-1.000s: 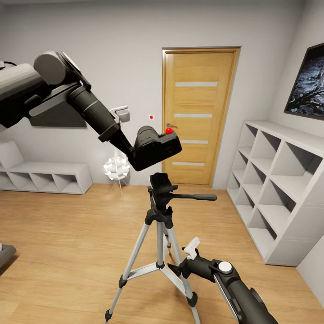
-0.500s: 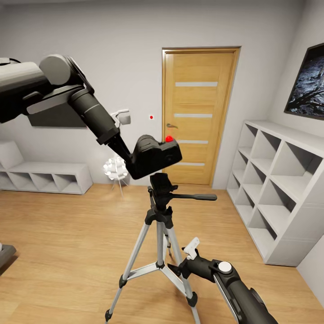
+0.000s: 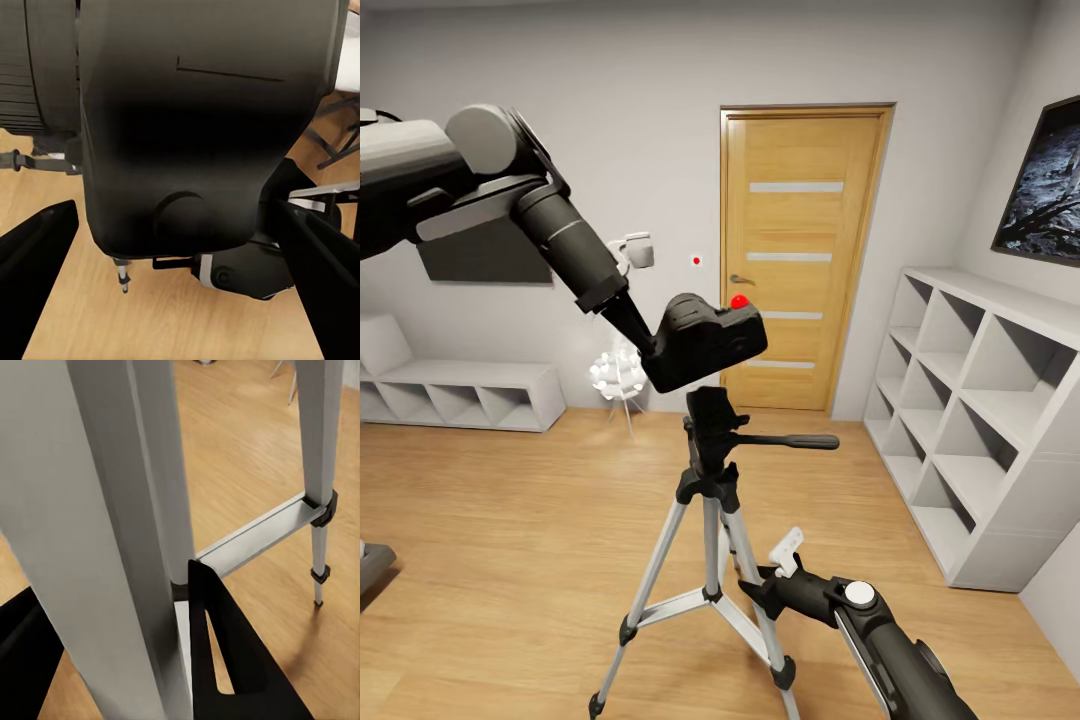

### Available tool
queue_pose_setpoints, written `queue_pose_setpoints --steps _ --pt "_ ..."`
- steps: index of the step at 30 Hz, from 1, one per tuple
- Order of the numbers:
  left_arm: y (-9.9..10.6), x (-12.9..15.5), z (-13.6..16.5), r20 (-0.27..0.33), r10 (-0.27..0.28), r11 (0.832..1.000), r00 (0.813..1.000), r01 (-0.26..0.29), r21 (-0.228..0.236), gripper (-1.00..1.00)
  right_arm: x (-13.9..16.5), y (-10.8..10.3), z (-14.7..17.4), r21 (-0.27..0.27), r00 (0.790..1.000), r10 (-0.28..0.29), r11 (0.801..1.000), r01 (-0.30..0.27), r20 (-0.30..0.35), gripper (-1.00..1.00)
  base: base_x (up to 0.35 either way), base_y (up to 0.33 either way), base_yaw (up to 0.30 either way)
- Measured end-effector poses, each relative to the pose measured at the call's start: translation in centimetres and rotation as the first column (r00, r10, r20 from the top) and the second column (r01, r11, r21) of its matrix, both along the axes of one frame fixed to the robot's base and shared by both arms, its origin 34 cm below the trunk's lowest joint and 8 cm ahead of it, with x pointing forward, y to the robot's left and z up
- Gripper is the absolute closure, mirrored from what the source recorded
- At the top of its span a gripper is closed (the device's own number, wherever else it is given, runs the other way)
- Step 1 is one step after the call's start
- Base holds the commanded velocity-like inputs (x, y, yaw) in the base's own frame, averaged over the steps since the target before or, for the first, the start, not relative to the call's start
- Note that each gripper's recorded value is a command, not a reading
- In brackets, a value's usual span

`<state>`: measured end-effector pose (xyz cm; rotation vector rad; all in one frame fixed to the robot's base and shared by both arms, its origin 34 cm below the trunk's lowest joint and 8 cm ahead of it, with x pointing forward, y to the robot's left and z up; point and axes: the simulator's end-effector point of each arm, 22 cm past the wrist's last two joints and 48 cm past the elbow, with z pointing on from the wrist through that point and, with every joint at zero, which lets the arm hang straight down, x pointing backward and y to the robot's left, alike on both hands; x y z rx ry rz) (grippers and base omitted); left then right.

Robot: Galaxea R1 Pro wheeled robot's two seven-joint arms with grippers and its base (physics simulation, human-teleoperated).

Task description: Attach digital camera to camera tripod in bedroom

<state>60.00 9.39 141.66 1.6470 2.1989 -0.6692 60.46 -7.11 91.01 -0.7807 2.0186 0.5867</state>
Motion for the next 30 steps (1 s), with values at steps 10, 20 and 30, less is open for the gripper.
queue_pose_setpoints --steps 10,20,30 --pt "-0.9 0.8 -0.5 0.003 0.014 0.999 1.0 -0.014 0.039 1.0 0.0 0.0 0.0 -0.003 1.0 0.001 1.0 -0.001 0.001 1.0 0.0 0.0 0.0" --pt "-0.8 -0.6 -1.2 0.0 -0.008 0.989 1.0 0.008 0.147 1.0 0.5 -0.6 -0.1 -0.02 0.999 -0.03 0.999 0.03 0.011 1.0 0.0 0.0 0.0" --pt "-0.5 -2.0 -1.0 -0.022 -0.015 0.983 1.0 0.018 0.18 1.0 0.6 -0.6 -0.1 -0.021 0.999 -0.034 0.999 0.034 0.011 1.0 0.0 0.0 0.0"
